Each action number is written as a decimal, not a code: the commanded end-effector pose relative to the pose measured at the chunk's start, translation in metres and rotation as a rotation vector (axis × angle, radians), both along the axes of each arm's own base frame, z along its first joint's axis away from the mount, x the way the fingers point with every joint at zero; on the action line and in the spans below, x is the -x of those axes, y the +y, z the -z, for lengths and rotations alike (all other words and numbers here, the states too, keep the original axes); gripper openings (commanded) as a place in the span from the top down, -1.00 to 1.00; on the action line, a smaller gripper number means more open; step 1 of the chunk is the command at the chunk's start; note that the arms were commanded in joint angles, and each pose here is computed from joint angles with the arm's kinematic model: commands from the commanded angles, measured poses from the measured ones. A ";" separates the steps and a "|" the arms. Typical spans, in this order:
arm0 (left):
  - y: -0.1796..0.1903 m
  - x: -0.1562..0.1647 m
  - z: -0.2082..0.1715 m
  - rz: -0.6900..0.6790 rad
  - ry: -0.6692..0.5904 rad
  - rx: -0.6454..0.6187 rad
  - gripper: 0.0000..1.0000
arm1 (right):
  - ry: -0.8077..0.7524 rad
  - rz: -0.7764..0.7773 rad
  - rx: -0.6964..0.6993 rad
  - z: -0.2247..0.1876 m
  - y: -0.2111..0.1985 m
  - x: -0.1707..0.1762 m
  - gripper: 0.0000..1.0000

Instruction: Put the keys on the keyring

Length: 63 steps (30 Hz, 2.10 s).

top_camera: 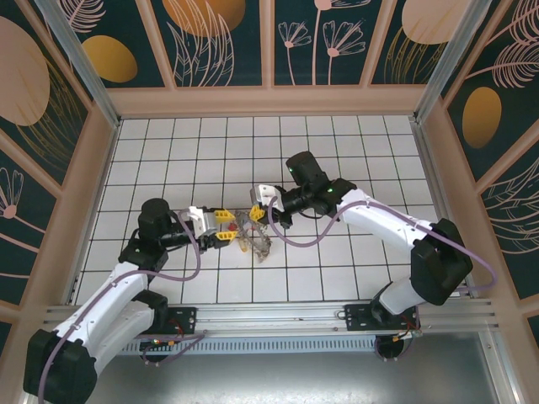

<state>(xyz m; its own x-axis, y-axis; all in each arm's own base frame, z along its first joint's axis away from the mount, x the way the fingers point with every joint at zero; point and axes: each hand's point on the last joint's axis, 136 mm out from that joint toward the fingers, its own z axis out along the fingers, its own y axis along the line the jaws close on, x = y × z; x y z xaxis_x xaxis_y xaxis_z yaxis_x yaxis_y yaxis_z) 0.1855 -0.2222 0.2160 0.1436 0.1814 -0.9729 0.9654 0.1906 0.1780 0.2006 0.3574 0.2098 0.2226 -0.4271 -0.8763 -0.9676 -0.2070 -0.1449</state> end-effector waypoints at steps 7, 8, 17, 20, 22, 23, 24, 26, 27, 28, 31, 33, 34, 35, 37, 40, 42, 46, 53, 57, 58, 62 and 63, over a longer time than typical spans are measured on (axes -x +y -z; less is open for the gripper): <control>-0.014 -0.016 0.000 -0.087 -0.037 -0.025 0.34 | -0.055 0.010 -0.092 -0.034 0.010 0.010 1.00; -0.014 -0.017 0.000 -0.099 -0.041 -0.026 0.33 | -0.054 0.017 -0.094 -0.034 0.011 0.010 1.00; -0.015 -0.032 -0.006 -0.164 -0.012 0.000 0.33 | -0.049 0.026 -0.094 -0.028 0.016 0.015 1.00; -0.019 -0.033 -0.002 -0.162 0.019 0.003 0.49 | -0.043 0.031 -0.110 -0.029 0.018 0.014 1.00; -0.021 -0.033 -0.001 -0.160 0.027 0.001 0.77 | -0.045 0.032 -0.117 -0.030 0.019 0.014 1.00; -0.021 -0.033 -0.004 -0.160 0.025 0.005 0.88 | -0.046 0.032 -0.118 -0.031 0.019 0.015 1.00; -0.021 -0.031 -0.007 -0.152 0.013 0.006 0.96 | -0.051 0.032 -0.118 -0.031 0.020 0.015 1.00; -0.021 -0.029 -0.012 -0.145 -0.007 0.021 0.95 | -0.063 0.039 -0.104 -0.027 0.020 0.015 1.00; -0.021 -0.028 -0.014 -0.140 -0.016 0.028 0.91 | -0.069 0.043 -0.097 -0.026 0.021 0.015 1.00; -0.021 -0.027 -0.015 -0.137 -0.020 0.033 0.87 | -0.079 0.046 -0.092 -0.025 0.021 0.016 1.00; -0.023 -0.023 -0.015 -0.111 -0.005 0.044 0.85 | -0.096 0.063 -0.090 -0.024 0.022 0.014 1.00; -0.025 -0.020 -0.015 -0.093 0.002 0.052 1.00 | -0.103 0.066 -0.096 -0.026 0.022 0.014 1.00; -0.025 -0.018 -0.018 -0.086 -0.006 0.060 1.00 | -0.105 0.069 -0.095 -0.026 0.021 0.014 1.00; -0.024 -0.016 -0.023 -0.083 -0.020 0.074 1.00 | -0.106 0.070 -0.090 -0.025 0.020 0.014 1.00; -0.020 -0.014 -0.031 -0.098 -0.056 0.105 1.00 | -0.118 0.060 -0.072 -0.024 0.016 0.016 0.54; -0.018 -0.009 -0.038 -0.098 -0.082 0.125 1.00 | -0.117 0.053 -0.064 -0.026 0.006 0.016 0.35; -0.018 -0.008 -0.038 -0.093 -0.068 0.121 1.00 | -0.120 0.059 -0.058 -0.028 0.000 0.015 0.33; -0.019 -0.004 -0.034 -0.072 -0.050 0.127 1.00 | -0.107 0.053 -0.060 -0.034 -0.013 0.017 0.15; -0.022 0.004 -0.034 -0.018 -0.071 0.121 1.00 | -0.107 0.064 -0.119 -0.056 -0.033 0.014 0.13; -0.025 0.015 -0.034 0.057 -0.083 0.117 1.00 | -0.170 0.075 -0.079 -0.044 -0.034 0.011 0.14; -0.026 0.017 -0.034 0.076 -0.081 0.116 1.00 | -0.182 0.078 -0.070 -0.042 -0.031 0.011 0.14; -0.028 0.021 -0.034 0.114 -0.074 0.105 1.00 | -0.208 0.053 -0.039 -0.035 -0.020 0.017 0.16; -0.029 0.023 -0.034 0.126 -0.077 0.103 1.00 | -0.210 0.048 -0.027 -0.032 -0.017 0.017 0.18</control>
